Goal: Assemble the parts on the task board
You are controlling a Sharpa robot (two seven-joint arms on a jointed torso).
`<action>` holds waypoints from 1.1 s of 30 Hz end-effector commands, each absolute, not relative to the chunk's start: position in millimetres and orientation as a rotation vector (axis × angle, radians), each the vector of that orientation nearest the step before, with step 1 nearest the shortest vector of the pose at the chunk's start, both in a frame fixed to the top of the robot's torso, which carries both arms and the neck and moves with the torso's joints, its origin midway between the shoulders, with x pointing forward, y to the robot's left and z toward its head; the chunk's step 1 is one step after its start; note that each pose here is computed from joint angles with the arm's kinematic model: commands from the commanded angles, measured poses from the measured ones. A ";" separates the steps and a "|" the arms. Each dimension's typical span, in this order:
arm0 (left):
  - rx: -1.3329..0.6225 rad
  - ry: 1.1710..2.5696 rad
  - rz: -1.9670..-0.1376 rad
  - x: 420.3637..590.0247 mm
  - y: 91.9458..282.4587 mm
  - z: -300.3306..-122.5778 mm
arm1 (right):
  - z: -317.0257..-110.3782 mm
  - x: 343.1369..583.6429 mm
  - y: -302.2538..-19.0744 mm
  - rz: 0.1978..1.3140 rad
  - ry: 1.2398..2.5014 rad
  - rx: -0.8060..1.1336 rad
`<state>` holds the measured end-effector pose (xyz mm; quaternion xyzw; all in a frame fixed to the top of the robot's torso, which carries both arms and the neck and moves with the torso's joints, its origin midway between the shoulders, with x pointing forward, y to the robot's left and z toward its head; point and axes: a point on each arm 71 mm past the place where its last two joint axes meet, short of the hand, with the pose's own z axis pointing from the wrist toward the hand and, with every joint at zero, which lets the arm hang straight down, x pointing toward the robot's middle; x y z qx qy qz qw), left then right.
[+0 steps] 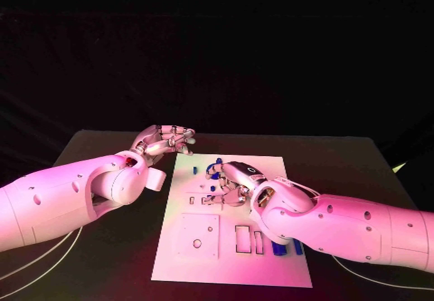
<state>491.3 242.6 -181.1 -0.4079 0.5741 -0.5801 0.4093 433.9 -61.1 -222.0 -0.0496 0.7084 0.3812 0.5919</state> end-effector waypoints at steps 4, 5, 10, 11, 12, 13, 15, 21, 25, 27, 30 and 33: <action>-0.963 1.560 -1.313 493.6 245.0 -187.0 | -197.1 433.2 -74.9 1.077 1.544 -0.108; -0.951 1.589 -1.295 493.8 245.1 -188.2 | -194.3 434.6 -79.3 1.089 1.551 -0.099; -0.843 1.791 -1.186 493.2 243.1 -195.7 | -185.0 444.3 -104.8 1.119 1.606 -0.033; -0.817 1.838 -1.156 493.0 242.8 -197.4 | -183.4 446.7 -110.7 1.121 1.618 -0.017; -0.792 1.884 -1.125 492.8 242.7 -199.0 | -181.8 449.3 -116.7 1.121 1.629 0.004; -0.765 1.930 -1.095 492.6 242.4 -200.2 | -180.0 452.1 -122.7 1.122 1.640 0.027; -0.722 1.998 -1.047 492.8 241.8 -201.1 | -177.1 456.8 -132.3 1.120 1.656 0.067; -0.562 2.229 -0.874 492.9 235.5 -199.5 | -168.0 473.6 -164.3 1.109 1.687 0.237; -0.458 2.333 -0.782 492.7 227.4 -197.3 | -165.8 483.4 -179.7 1.095 1.685 0.328; -0.422 2.366 -0.755 492.6 223.1 -196.8 | -165.1 487.0 -184.6 1.085 1.681 0.353; -0.373 2.407 -0.724 492.3 216.1 -196.8 | -164.3 490.8 -190.3 1.071 1.674 0.377; -0.336 2.436 -0.700 492.0 209.1 -197.5 | -163.8 493.4 -194.3 1.057 1.669 0.389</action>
